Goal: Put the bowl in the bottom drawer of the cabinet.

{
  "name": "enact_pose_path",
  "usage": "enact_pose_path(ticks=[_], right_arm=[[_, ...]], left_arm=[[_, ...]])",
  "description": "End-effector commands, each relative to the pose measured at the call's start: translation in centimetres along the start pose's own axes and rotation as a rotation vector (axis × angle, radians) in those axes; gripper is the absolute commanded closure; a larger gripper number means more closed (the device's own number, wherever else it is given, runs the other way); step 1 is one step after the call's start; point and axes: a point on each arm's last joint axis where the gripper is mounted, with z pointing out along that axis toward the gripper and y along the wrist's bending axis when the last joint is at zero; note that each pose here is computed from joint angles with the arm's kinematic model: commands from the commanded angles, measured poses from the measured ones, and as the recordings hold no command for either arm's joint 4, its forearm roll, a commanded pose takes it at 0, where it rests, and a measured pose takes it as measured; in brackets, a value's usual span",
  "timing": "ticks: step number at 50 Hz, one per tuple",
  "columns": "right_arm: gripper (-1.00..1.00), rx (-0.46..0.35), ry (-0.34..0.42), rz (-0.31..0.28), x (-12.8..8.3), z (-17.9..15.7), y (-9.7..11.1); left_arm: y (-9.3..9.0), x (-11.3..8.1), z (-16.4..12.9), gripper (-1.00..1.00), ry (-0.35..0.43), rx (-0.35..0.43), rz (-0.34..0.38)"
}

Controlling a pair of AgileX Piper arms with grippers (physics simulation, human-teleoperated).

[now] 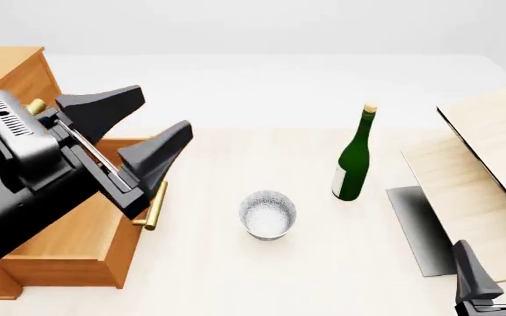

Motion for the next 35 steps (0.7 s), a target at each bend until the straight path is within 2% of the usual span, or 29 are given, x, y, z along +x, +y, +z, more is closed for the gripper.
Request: enact_pose_path(ticks=[1,6,9,12,13,15,18,22,24,26,27,28,29,32,34,35], right_arm=[[-1.0,0.0,0.0,0.0,0.0,0.0,0.0],[-1.0,0.0,0.0,0.0,0.0,0.0,0.0],[-1.0,0.0,0.0,0.0,0.0,0.0,0.0],[-1.0,0.0,0.0,0.0,0.0,0.0,0.0],[-1.0,0.0,0.0,0.0,0.0,0.0,0.0],[-1.0,0.0,0.0,0.0,0.0,0.0,0.0],[-1.0,0.0,0.0,0.0,0.0,0.0,0.0],[-1.0,0.0,0.0,0.0,0.0,0.0,0.0],[-1.0,0.0,0.0,0.0,0.0,0.0,0.0],[-1.0,0.0,0.0,0.0,0.0,0.0,0.0],[-1.0,0.0,0.0,0.0,0.0,0.0,0.0],[-1.0,0.0,0.0,0.0,0.0,0.0,0.0],[-1.0,0.0,0.0,0.0,0.0,0.0,0.0],[-1.0,0.0,0.0,0.0,0.0,0.0,0.0],[-1.0,0.0,0.0,0.0,0.0,0.0,0.0],[-1.0,0.0,0.0,0.0,0.0,0.0,0.0]], left_arm=[[-0.2,-0.5,2.9,-1.0,0.04,0.019,-0.004],[-0.5,-1.2,4.4,-1.0,0.065,0.036,-0.009],[0.4,-1.3,5.1,-1.0,0.082,0.0,-0.005],[0.2,-1.3,5.6,-1.0,0.09,0.007,-0.024],[0.1,-0.6,6.0,-1.0,0.11,0.011,-0.014],[0.1,-0.4,6.3,-1.0,0.118,0.009,-0.043],[0.0,0.2,6.5,-1.0,0.13,0.013,-0.025],[-0.1,2.0,7.2,-1.0,0.173,0.011,-0.046],[0.0,2.4,7.6,-1.0,0.194,0.012,-0.014],[-0.1,2.5,7.8,-1.0,0.205,0.017,-0.012],[0.6,-2.1,9.1,-1.0,0.239,0.017,-0.001],[0.6,-2.2,9.1,-1.0,0.24,0.017,-0.001],[0.8,-4.9,10.7,-1.0,0.257,0.023,-0.017],[0.8,-4.5,11.5,-1.0,0.275,0.026,0.002],[0.6,-4.4,12.0,-1.0,0.28,0.025,-0.038],[0.7,-4.1,12.3,-1.0,0.295,0.026,-0.033]])
